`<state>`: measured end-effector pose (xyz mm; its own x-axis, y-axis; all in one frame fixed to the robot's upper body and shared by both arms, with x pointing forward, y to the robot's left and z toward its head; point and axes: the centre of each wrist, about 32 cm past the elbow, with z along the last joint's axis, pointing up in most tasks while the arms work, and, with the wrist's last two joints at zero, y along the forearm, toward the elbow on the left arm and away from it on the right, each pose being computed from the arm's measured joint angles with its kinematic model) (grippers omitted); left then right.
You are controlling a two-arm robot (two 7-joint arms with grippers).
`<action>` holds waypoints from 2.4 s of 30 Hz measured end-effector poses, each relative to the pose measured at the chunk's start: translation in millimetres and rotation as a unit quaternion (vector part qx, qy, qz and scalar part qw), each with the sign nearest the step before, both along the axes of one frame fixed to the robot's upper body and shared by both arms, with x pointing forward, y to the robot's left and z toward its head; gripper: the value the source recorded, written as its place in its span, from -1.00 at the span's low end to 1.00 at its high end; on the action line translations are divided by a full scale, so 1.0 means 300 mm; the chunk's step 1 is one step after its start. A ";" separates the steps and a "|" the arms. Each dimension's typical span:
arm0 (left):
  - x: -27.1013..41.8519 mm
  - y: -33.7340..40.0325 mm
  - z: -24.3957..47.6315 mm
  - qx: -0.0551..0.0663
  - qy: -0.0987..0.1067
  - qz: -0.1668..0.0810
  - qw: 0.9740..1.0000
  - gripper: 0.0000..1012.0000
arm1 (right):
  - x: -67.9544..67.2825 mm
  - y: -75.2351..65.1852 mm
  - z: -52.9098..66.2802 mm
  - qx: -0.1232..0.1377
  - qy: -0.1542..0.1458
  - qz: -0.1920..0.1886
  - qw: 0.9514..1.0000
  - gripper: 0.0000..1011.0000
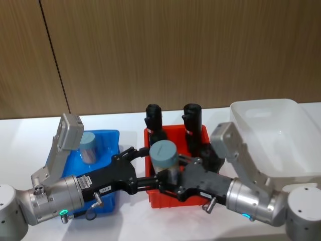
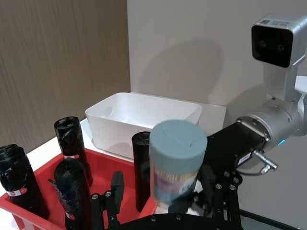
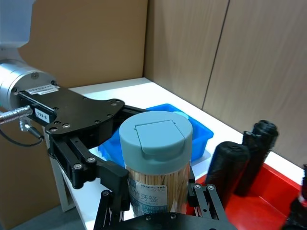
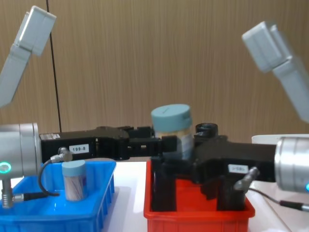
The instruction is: Pick the cotton swabs from the blue box and place them into the white box.
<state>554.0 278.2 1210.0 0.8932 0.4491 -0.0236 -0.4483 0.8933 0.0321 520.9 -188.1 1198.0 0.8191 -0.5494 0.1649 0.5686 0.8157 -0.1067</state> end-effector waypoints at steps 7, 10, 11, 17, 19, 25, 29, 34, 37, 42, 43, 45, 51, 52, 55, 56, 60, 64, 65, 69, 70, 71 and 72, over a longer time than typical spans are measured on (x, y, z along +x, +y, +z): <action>0.000 0.000 0.000 0.000 0.000 0.000 1.000 0.98 | -0.034 -0.062 0.012 0.012 -0.010 -0.028 0.999 0.24; 0.000 0.000 0.000 0.000 0.000 0.000 1.000 0.98 | -0.046 -0.082 0.015 0.015 -0.013 -0.039 0.999 0.24; 0.000 0.000 0.000 0.000 0.000 0.000 1.000 0.98 | -0.050 -0.089 0.016 0.016 -0.014 -0.042 0.999 0.24; 0.000 0.000 0.000 0.000 0.000 0.000 1.000 0.98 | -0.088 -0.158 0.026 0.022 -0.024 -0.077 0.997 0.24; 0.000 0.000 0.000 0.000 0.000 0.000 1.000 0.98 | -0.097 -0.175 0.029 0.024 -0.027 -0.085 0.996 0.24; 0.000 0.000 0.000 0.000 0.000 0.000 1.000 0.98 | -0.125 -0.233 0.041 0.029 -0.035 -0.119 0.992 0.24; 0.000 0.000 0.000 0.000 0.000 0.000 1.000 0.98 | -0.139 -0.267 0.050 0.030 -0.039 -0.144 0.988 0.24; 0.000 0.000 0.000 0.000 0.000 0.000 1.000 0.98 | -0.145 -0.304 0.060 0.027 -0.044 -0.180 0.982 0.24; 0.000 0.000 0.000 0.000 0.000 0.000 1.000 0.98 | -0.143 -0.317 0.064 0.025 -0.045 -0.196 0.979 0.24; 0.000 0.000 0.000 0.000 0.000 0.000 1.000 0.98 | -0.118 -0.343 0.066 0.020 -0.042 -0.234 0.971 0.24; 0.000 0.000 0.000 0.000 0.000 0.000 1.000 0.98 | -0.104 -0.351 0.065 0.017 -0.040 -0.246 0.968 0.24; 0.000 0.000 0.000 0.000 0.000 0.000 1.000 0.98 | -0.090 -0.358 0.063 0.015 -0.038 -0.256 0.966 0.24; 0.000 0.000 0.000 0.000 0.000 0.000 1.000 0.98 | -0.018 -0.383 0.052 0.004 -0.026 -0.293 0.956 0.24; 0.000 0.000 0.000 0.000 0.000 0.000 1.000 0.98 | -0.009 -0.386 0.050 0.001 -0.025 -0.297 0.955 0.24; 0.000 0.000 0.000 0.000 0.000 0.000 1.000 0.98 | 0.027 -0.397 0.041 -0.004 -0.017 -0.311 0.950 0.24; 0.000 0.000 0.000 0.000 0.000 0.000 1.000 0.98 | 0.043 -0.401 0.036 -0.007 -0.013 -0.317 0.948 0.24; 0.000 0.000 0.000 0.000 0.000 0.000 1.000 0.98 | 0.076 -0.409 0.025 -0.013 -0.004 -0.327 0.945 0.24; 0.000 0.000 0.000 0.000 0.000 0.000 1.000 0.98 | 0.115 -0.419 0.011 -0.021 0.006 -0.340 0.940 0.24; 0.000 0.000 0.000 0.000 0.000 0.000 1.000 0.98 | 0.122 -0.421 0.008 -0.022 0.008 -0.342 0.939 0.24; 0.000 0.000 0.000 0.000 0.000 0.000 1.000 0.98 | 0.144 -0.427 0.001 -0.027 0.014 -0.349 0.937 0.48; 0.000 0.000 0.000 0.000 0.000 0.000 1.000 0.98 | 0.147 -0.428 -0.001 -0.027 0.015 -0.350 0.936 0.51; 0.000 0.000 0.000 0.000 0.000 0.000 1.000 0.98 | 0.149 -0.428 -0.002 -0.028 0.016 -0.350 0.936 0.55; 0.000 0.000 0.000 0.000 0.000 0.000 1.000 0.98 | 0.152 -0.429 -0.003 -0.028 0.017 -0.351 0.936 0.58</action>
